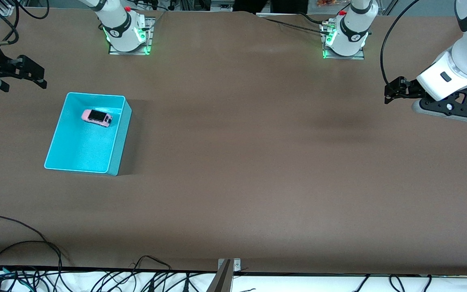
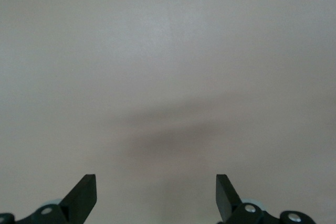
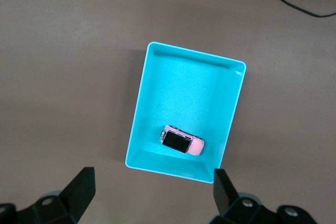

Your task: Wind and store pink jeep toy

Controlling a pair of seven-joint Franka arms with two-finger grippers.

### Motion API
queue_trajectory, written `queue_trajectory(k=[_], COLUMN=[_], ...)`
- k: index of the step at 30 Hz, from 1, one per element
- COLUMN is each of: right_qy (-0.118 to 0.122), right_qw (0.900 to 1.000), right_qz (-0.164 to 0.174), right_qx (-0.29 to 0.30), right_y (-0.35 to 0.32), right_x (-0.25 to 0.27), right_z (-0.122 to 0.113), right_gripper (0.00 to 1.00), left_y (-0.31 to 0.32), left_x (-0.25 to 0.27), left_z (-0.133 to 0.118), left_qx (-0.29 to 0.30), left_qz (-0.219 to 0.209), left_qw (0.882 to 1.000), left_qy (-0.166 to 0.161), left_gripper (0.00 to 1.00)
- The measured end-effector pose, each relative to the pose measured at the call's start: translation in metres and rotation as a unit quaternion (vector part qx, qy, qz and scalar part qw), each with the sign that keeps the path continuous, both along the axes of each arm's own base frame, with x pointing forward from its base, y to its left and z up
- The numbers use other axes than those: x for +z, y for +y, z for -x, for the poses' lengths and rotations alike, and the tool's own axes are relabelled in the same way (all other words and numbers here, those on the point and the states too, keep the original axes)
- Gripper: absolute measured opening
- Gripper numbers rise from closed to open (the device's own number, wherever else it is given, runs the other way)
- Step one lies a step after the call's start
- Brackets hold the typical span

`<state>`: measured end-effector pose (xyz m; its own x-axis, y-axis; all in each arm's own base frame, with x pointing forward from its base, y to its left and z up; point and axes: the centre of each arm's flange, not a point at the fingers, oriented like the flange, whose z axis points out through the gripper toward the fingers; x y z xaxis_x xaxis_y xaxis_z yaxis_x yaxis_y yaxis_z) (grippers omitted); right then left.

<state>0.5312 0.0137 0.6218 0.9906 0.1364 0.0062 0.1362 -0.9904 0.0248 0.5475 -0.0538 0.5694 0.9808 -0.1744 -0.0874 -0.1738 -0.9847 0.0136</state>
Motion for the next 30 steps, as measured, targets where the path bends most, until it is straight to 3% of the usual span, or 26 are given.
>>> queue_trajectory(k=[30], right_qy=[0.008], right_qw=[1.0], right_qz=[0.01], right_qx=[-0.001], right_y=[0.004], right_x=[-0.017], right_z=[-0.02], right_gripper=[1.0], left_y=[0.0], left_x=[0.0], left_z=[0.0], left_qx=[0.0], left_qz=[0.0], left_qw=[1.0], left_qy=[0.001], left_gripper=[1.0])
